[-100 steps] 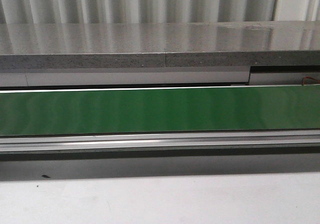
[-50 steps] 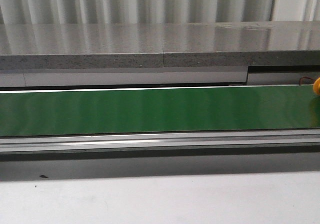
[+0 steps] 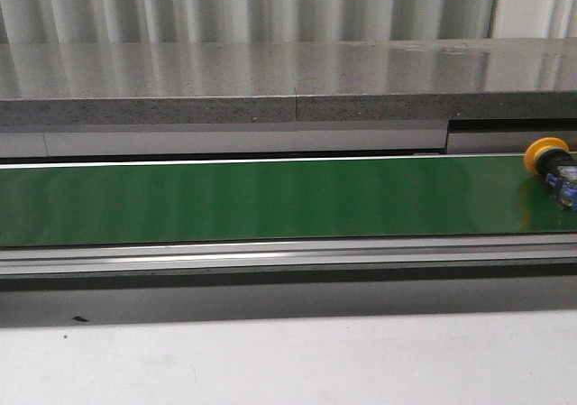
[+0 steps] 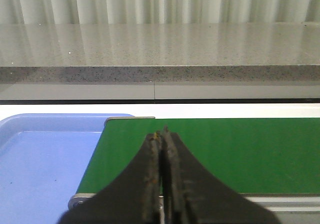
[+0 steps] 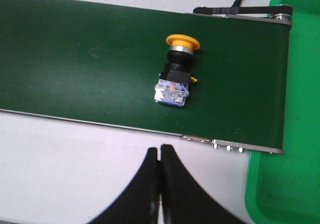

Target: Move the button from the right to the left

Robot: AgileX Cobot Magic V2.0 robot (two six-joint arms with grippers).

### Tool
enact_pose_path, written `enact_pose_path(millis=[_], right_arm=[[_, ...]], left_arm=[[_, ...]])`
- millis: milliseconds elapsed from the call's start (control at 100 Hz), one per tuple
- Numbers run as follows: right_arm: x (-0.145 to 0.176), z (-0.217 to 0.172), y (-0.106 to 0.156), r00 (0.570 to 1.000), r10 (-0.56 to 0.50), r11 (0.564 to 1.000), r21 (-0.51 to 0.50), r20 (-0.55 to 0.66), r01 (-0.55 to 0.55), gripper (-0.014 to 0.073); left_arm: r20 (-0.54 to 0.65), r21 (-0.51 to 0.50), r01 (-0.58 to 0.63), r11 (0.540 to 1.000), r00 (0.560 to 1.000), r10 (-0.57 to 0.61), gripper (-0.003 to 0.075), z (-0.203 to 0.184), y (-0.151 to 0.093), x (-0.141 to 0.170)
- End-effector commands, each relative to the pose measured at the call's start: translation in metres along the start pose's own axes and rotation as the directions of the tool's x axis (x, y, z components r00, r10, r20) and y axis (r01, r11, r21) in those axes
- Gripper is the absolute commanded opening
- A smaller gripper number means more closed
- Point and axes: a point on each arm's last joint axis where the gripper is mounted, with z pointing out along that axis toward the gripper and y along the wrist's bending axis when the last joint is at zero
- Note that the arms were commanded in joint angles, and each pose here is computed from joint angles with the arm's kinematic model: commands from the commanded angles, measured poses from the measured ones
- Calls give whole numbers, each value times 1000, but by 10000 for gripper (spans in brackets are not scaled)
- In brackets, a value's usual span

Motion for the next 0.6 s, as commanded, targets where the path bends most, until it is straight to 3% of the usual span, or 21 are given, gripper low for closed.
enact_pose_path(millis=[0, 340, 590], right_arm=[[8, -18, 1, 989, -22, 1000, 13, 144, 20, -68], [83, -14, -3, 916, -45, 999, 45, 400, 29, -68], [129, -4, -5, 867, -47, 998, 55, 496, 22, -68]], left_arm=[[71, 2, 5, 1000, 997, -5, -20, 0, 0, 4], [71, 0, -4, 1000, 997, 4, -20, 0, 0, 4], [94, 1, -4, 1000, 996, 4, -20, -1, 0, 2]])
